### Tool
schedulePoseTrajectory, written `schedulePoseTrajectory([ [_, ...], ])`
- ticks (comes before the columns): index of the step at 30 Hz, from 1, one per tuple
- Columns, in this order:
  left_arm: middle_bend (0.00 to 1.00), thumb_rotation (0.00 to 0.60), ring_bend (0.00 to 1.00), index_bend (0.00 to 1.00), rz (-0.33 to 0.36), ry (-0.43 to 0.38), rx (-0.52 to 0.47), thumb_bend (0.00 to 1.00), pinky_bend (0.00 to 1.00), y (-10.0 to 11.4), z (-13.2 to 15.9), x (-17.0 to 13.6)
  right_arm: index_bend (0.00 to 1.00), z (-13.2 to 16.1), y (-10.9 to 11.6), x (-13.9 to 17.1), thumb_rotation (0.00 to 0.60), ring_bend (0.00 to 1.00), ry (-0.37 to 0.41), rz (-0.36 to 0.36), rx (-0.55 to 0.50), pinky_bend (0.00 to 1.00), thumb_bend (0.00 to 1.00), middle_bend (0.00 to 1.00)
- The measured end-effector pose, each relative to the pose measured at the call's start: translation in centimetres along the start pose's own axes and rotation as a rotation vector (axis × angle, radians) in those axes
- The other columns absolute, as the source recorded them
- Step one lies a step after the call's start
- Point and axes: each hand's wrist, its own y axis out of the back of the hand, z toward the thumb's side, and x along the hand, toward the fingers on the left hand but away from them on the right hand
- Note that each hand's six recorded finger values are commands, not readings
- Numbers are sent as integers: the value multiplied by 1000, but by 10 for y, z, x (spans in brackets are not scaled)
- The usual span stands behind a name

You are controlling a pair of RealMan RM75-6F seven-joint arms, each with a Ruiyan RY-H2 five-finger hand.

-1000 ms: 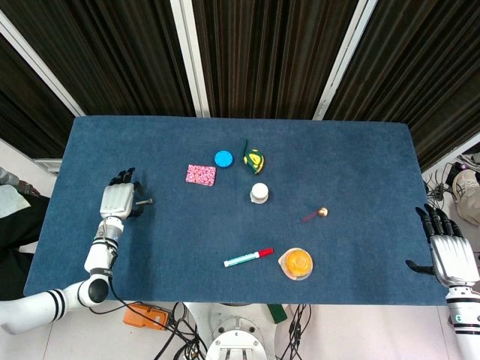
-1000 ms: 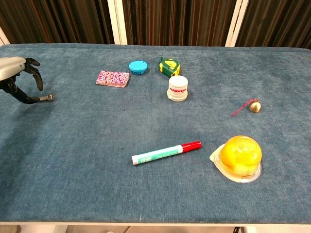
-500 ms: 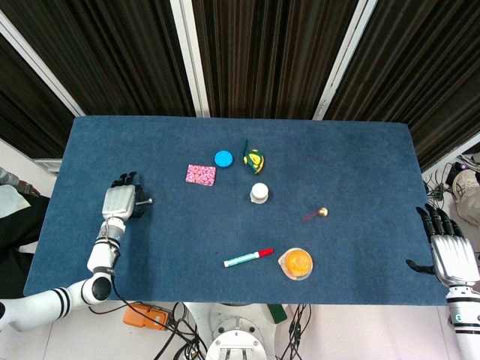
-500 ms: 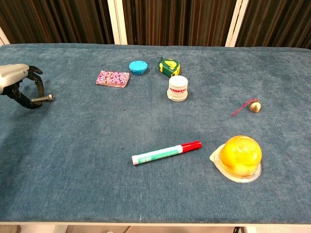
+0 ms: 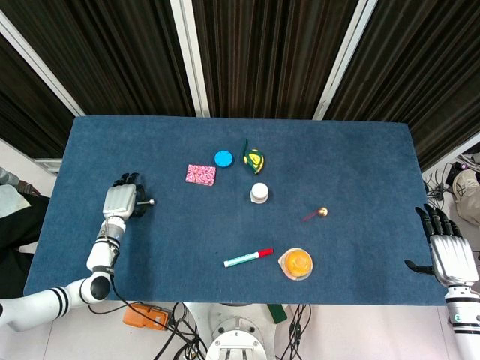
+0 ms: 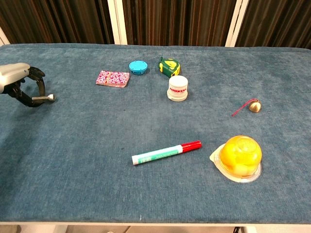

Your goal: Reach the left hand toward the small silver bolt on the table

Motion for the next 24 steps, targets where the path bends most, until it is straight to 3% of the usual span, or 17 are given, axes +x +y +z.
schedulePoseTrajectory([
  [10,104,600,21,606,3,-59,-106,506,147,39,14,-14,51,-1,0,0,600,67,-11,0,-10,187,161,74],
  [17,118,600,21,609,38,-130,-166,509,147,103,31,-34,51,-3,1,0,600,68,-19,-2,-17,187,161,75],
  [24,118,600,20,608,87,-178,-160,509,147,160,47,-54,51,-4,2,0,600,67,-23,-6,-18,187,161,75],
])
